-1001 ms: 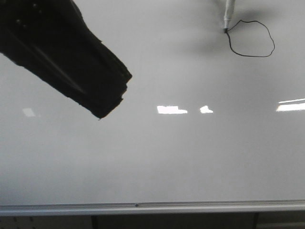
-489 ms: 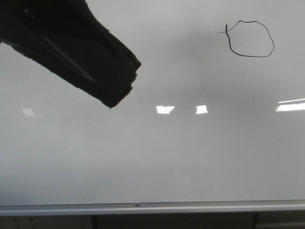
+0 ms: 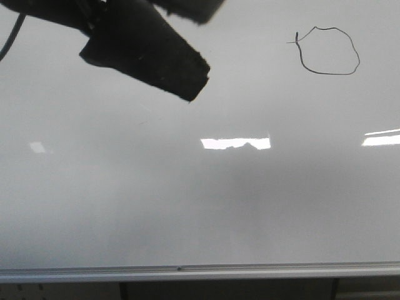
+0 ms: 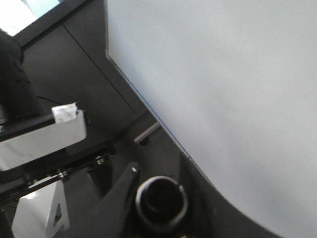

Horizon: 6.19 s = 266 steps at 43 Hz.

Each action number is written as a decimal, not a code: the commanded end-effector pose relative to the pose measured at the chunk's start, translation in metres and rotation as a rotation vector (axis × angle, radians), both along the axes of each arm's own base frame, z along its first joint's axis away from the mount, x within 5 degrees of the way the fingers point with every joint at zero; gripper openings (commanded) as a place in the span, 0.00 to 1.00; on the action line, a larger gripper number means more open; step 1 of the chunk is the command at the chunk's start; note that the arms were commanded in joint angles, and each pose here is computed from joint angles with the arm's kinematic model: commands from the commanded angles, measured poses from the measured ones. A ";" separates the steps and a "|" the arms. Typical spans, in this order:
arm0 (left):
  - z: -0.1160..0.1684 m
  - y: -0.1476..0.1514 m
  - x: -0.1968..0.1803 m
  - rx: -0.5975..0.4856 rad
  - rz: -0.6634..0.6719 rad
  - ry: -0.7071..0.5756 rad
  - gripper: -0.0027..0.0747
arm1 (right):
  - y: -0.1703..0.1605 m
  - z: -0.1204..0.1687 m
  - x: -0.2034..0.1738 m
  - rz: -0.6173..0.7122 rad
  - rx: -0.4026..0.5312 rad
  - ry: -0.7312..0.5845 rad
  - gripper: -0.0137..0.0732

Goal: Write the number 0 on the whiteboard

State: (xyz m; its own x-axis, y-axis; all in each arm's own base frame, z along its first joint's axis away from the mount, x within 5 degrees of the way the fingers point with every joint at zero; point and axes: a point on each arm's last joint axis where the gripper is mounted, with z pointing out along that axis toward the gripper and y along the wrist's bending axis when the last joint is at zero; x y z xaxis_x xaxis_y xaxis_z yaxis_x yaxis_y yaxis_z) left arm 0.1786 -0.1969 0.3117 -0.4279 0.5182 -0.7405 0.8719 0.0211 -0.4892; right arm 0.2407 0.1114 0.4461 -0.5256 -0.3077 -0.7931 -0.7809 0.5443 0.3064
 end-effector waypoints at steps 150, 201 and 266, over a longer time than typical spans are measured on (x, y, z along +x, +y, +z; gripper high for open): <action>-0.080 0.271 0.166 0.500 1.445 -0.055 0.21 | -0.059 -0.096 -0.144 -0.496 0.152 -0.414 0.08; 0.066 0.217 0.046 0.262 1.293 -0.351 0.13 | -0.081 -0.100 -0.127 -0.764 0.156 -0.574 0.08; 0.035 0.153 -0.102 -0.068 1.078 -0.748 0.01 | -0.091 -0.114 -0.150 -0.842 0.196 -0.668 0.08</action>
State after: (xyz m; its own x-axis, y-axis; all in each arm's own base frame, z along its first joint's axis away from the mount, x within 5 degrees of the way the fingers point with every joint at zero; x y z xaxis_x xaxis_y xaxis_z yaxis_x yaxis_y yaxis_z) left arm 0.0753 -0.0445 0.3339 -0.1288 0.1917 -0.9730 0.5101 0.8542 0.1007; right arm 0.0909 0.0241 0.3206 -0.0094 0.0924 -0.9957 -0.2590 0.9615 0.0917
